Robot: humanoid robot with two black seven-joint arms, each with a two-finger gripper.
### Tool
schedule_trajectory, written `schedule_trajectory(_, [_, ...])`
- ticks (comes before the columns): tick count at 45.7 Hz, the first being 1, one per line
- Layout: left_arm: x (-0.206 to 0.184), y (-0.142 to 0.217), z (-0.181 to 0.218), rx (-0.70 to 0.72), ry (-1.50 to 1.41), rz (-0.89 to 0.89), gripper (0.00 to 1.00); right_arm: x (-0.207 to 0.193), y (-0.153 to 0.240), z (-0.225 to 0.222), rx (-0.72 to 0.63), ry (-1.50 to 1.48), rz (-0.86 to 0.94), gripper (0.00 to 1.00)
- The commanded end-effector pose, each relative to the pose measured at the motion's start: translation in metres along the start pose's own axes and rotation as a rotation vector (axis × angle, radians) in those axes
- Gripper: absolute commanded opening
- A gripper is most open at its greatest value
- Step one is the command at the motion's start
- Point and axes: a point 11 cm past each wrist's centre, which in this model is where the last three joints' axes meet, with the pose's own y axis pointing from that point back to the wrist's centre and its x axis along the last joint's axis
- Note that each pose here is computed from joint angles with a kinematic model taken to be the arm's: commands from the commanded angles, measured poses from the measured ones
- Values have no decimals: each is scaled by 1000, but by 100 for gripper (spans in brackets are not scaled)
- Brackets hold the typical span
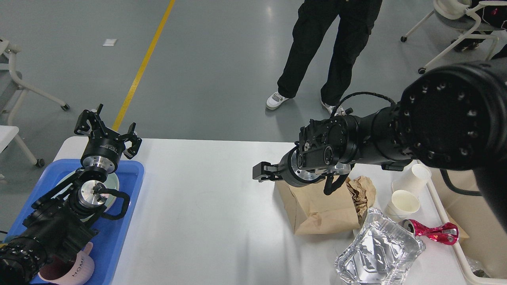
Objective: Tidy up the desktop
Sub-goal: 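Lower the right gripper and grasp the brown paper bag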
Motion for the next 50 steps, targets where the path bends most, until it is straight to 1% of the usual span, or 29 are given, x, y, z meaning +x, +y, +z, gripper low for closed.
schedule_trajectory(1, [0,0,-1,0,4,1,96,-4,-8,9,-11,0,-9,100])
schedule_trajectory(6, [0,0,-2,1,5,1,96,-7,-21,22,-29,7,-11,100])
schedule_trajectory(13, [-1,0,-1,1,5,0,96,-14,-55,70,-116,22,-3,100])
schedule_trajectory(15, [0,0,-2,1,5,1,96,-15,-65,76,-120,17,6,100])
schedule_trajectory(23, [-1,0,-1,1,5,0,96,-29,-91,92,-125,11,6,100])
schedule_trajectory(34, [-1,0,-1,1,5,0,96,-44,-101,99,-127,10,6,100])
schedule_trajectory(36, [0,0,-2,1,5,1,96,-49,-104,101,-129,4,6,97])
schedule_trajectory(37, [0,0,-2,1,5,1,96,-52,-106,103,-129,1,8,94])
schedule_trajectory(38, [0,0,-2,1,5,1,96,-56,-108,104,-128,-3,8,89])
schedule_trajectory(41, [0,0,-2,1,5,1,96,-65,-113,107,-118,-8,3,63])
schedule_trajectory(43, [0,0,-2,1,5,1,96,-70,-117,110,-118,-11,-3,49])
schedule_trajectory(44, [0,0,-2,1,5,1,96,-74,-119,111,-119,-8,-9,44])
schedule_trajectory(47, [0,0,-2,1,5,1,96,-74,-121,112,-119,14,3,34])
schedule_trajectory(48, [0,0,-2,1,5,1,96,-73,-121,112,-117,14,11,24])
schedule_trajectory(49, [0,0,-2,1,5,1,96,-72,-121,112,-117,14,19,6])
schedule_trajectory(50, [0,0,-2,1,5,1,96,-71,-121,112,-117,15,26,0])
